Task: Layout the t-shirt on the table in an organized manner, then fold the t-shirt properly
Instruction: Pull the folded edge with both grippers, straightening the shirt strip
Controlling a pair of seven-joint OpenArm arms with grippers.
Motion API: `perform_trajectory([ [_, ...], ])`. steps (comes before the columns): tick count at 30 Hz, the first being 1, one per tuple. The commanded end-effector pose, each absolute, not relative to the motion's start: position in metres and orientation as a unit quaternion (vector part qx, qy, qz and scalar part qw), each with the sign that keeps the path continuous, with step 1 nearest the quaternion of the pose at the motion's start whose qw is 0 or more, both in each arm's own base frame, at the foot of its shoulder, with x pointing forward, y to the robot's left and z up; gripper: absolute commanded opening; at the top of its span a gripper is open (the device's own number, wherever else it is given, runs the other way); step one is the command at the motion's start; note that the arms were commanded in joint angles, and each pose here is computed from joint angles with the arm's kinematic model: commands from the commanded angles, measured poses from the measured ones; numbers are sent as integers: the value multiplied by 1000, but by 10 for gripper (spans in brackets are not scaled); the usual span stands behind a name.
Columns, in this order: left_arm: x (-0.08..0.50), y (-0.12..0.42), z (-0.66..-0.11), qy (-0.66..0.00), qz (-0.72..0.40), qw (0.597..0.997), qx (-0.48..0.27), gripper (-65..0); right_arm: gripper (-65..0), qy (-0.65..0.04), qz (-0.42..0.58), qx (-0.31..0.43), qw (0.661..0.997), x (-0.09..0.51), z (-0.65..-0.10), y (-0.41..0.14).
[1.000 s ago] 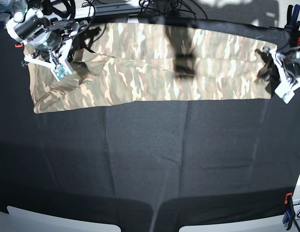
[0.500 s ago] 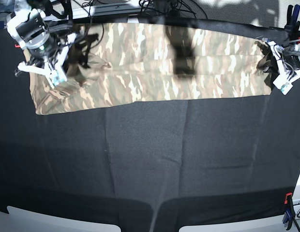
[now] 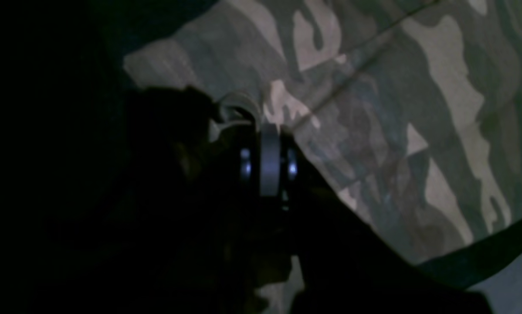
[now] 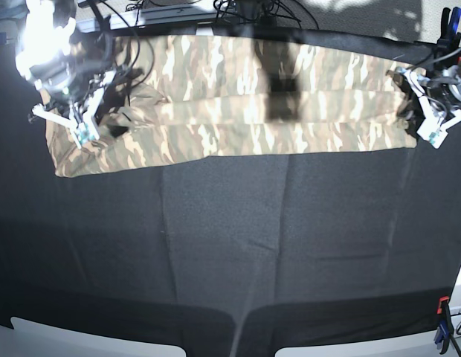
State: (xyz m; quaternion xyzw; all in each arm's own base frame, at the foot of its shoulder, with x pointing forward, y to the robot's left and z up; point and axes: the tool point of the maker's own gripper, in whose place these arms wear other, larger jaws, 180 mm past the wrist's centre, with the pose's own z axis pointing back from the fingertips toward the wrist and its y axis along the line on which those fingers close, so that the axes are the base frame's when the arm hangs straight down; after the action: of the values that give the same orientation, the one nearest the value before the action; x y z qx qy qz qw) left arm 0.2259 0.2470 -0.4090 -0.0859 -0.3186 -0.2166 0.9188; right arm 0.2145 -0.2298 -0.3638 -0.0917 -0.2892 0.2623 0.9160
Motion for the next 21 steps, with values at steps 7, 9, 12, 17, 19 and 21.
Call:
perform_trajectory([
  [7, 233, 250, -401, -334, -215, 914, -79, -650, -650, -288, 237, -100, 922, 241, -375, -250],
  [9, 233, 250, -401, -334, -214, 914, -79, -650, -650, -282, 234, -97, 925, 240, -379, -251],
  [12, 234, 250, -401, -335, -214, 914, -79, -650, -650, -275, 225, -74, 932, 236, -382, -245],
  [17, 234, 250, -401, -336, -214, 914, -79, -650, -579, -260, 223, -74, 936, 231, -385, -247],
  [19, 236, 249, -399, -342, -214, 912, -80, -609, -446, -264, 224, -74, 935, 232, -384, -246],
  [21, 239, 248, -397, -352, -213, 908, -82, -519, -369, -281, 225, -70, 930, 237, -381, -243],
])
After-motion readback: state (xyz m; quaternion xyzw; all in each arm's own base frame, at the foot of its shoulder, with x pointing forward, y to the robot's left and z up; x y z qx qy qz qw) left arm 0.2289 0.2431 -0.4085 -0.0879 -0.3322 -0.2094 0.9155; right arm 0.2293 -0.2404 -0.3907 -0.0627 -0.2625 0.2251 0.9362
